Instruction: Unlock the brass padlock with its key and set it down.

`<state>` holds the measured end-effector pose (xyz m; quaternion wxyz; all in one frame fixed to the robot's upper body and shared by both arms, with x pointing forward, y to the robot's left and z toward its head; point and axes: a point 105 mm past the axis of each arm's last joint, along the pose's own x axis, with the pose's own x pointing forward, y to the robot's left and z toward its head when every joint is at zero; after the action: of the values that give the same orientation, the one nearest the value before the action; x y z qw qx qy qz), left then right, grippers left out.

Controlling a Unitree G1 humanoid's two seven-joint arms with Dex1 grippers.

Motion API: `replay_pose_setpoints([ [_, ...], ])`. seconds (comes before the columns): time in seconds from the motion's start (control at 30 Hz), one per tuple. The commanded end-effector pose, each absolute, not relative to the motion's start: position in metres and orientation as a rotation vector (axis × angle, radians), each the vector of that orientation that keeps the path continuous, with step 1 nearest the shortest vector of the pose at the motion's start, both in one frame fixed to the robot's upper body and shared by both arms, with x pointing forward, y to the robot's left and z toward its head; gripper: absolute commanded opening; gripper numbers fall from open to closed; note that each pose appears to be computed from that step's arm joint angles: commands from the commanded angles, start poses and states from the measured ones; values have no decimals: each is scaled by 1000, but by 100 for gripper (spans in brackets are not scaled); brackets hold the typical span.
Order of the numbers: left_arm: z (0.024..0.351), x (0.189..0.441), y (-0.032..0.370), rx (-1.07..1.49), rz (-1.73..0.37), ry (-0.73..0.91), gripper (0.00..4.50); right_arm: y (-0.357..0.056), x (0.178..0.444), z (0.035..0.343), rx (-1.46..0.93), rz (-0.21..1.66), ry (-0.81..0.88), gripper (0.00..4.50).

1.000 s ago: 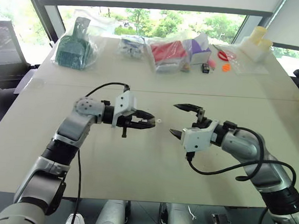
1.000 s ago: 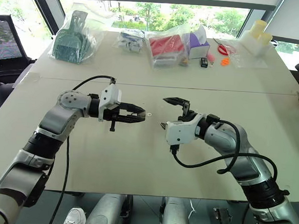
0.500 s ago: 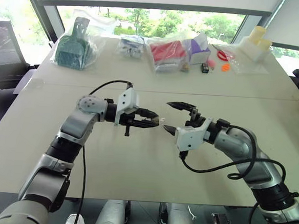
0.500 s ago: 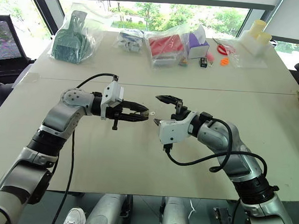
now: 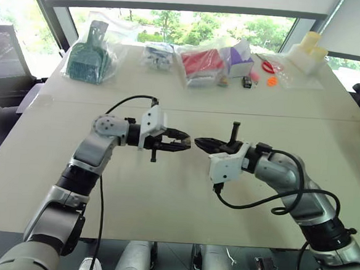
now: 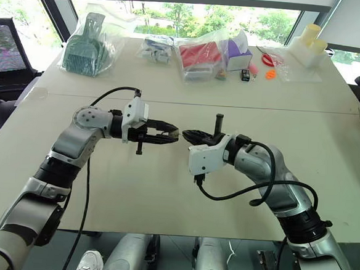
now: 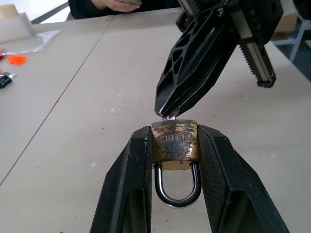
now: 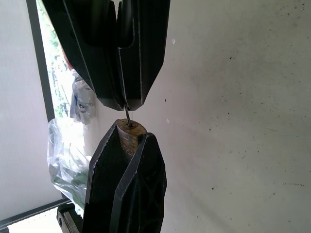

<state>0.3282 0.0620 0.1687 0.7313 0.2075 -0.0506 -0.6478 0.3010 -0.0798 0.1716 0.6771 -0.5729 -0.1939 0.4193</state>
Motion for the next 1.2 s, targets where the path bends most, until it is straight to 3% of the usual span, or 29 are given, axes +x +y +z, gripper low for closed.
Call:
replay_pose_setpoints([
  [0.03,184,328,58,587,-1420,-229,75,-70,296,187,-1222,984,-453,5],
  [0.6,202,317,48,879,-1414,-498,75,-75,305,187,-941,1156,-108,5],
  [0.67,203,317,49,871,-1414,-488,75,-76,307,190,-957,1142,-114,5],
  [0.87,200,318,59,548,-1449,-271,75,-81,315,194,-1286,1010,-359,5],
  [0.97,196,315,65,440,-1489,-170,75,-89,316,191,-1464,918,-519,93],
  [1.17,201,317,68,365,-1506,-122,75,-85,306,195,-1497,899,-720,411],
  [1.2,201,318,68,362,-1505,-119,75,-84,305,197,-1495,890,-753,448],
])
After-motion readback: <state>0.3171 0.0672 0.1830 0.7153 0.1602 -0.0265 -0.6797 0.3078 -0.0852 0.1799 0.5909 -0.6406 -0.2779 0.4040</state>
